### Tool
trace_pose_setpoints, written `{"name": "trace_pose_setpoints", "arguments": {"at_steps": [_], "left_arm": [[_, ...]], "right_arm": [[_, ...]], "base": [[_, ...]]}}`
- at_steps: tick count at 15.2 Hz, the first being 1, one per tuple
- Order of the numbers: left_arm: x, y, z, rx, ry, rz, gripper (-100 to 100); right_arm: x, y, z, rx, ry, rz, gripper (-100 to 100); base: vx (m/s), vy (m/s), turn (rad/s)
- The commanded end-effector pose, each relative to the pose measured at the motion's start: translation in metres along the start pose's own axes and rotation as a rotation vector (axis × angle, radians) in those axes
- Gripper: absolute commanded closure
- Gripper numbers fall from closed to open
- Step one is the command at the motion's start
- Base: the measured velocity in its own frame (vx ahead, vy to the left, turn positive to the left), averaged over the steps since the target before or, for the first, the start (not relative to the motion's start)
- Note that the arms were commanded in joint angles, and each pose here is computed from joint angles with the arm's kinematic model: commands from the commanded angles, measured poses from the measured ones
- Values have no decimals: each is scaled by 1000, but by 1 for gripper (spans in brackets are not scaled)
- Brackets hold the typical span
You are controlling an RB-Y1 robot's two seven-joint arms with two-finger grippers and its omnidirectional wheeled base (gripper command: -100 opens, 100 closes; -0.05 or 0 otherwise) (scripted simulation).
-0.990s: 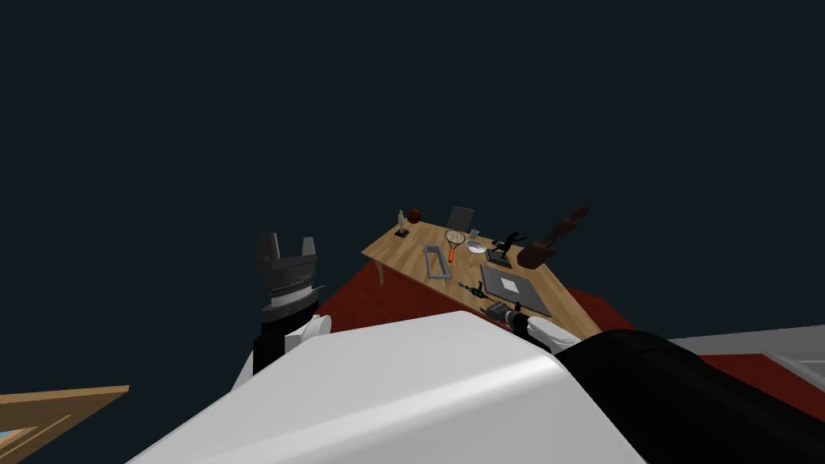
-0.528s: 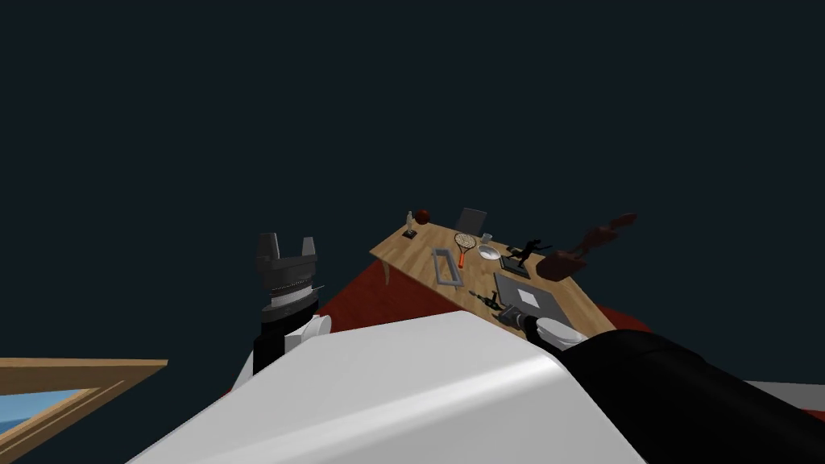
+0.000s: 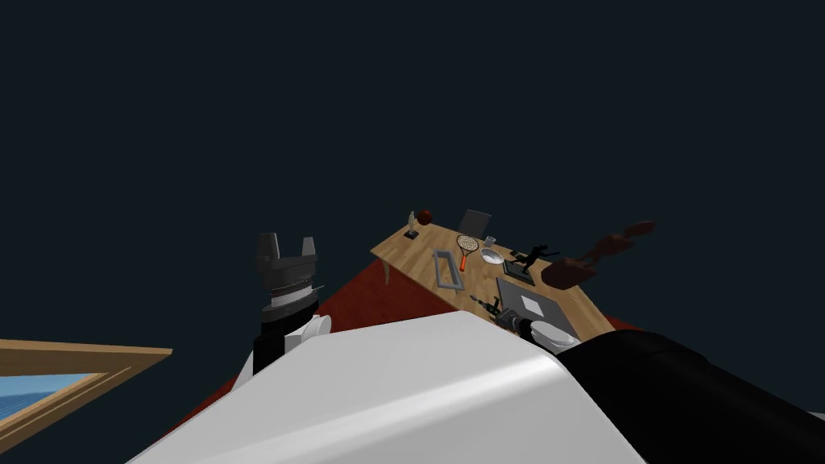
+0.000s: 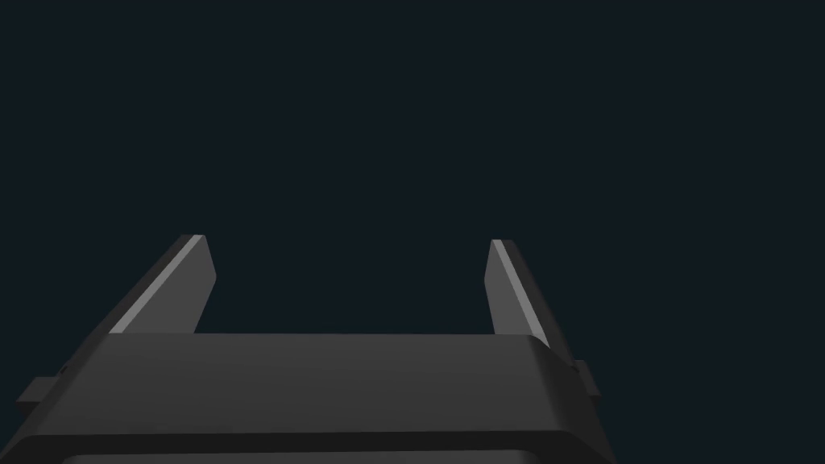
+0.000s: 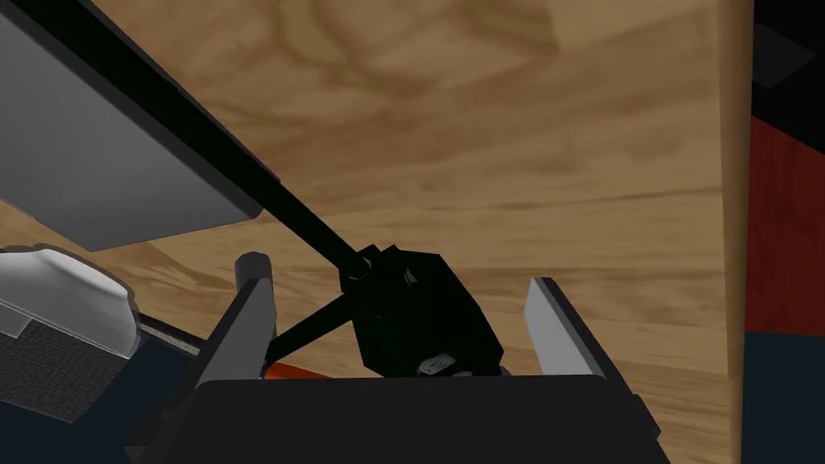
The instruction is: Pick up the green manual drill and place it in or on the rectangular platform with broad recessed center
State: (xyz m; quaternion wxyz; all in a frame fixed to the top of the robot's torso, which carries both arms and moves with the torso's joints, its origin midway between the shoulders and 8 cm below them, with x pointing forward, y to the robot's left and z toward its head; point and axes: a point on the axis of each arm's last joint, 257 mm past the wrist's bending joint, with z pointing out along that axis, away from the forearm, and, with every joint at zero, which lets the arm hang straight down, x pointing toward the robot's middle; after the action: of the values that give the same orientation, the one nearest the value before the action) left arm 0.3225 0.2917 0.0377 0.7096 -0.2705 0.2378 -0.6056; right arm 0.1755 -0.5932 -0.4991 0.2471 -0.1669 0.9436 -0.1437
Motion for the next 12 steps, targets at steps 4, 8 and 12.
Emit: {"name": "trace_pose_setpoints", "arguments": {"at_steps": [4, 8, 12], "left_arm": [[0, 0, 0, 0, 0, 0, 0], [0, 0, 0, 0, 0, 0, 0], [0, 0, 0, 0, 0, 0, 0]], "right_arm": [[0, 0, 0, 0, 0, -4, 100], [-4, -18, -10, -1, -1, -18, 100], [-24, -39, -13, 13, -28, -27, 100]], "base": [[0, -3, 1], [0, 58, -78], [1, 93, -108]]}}
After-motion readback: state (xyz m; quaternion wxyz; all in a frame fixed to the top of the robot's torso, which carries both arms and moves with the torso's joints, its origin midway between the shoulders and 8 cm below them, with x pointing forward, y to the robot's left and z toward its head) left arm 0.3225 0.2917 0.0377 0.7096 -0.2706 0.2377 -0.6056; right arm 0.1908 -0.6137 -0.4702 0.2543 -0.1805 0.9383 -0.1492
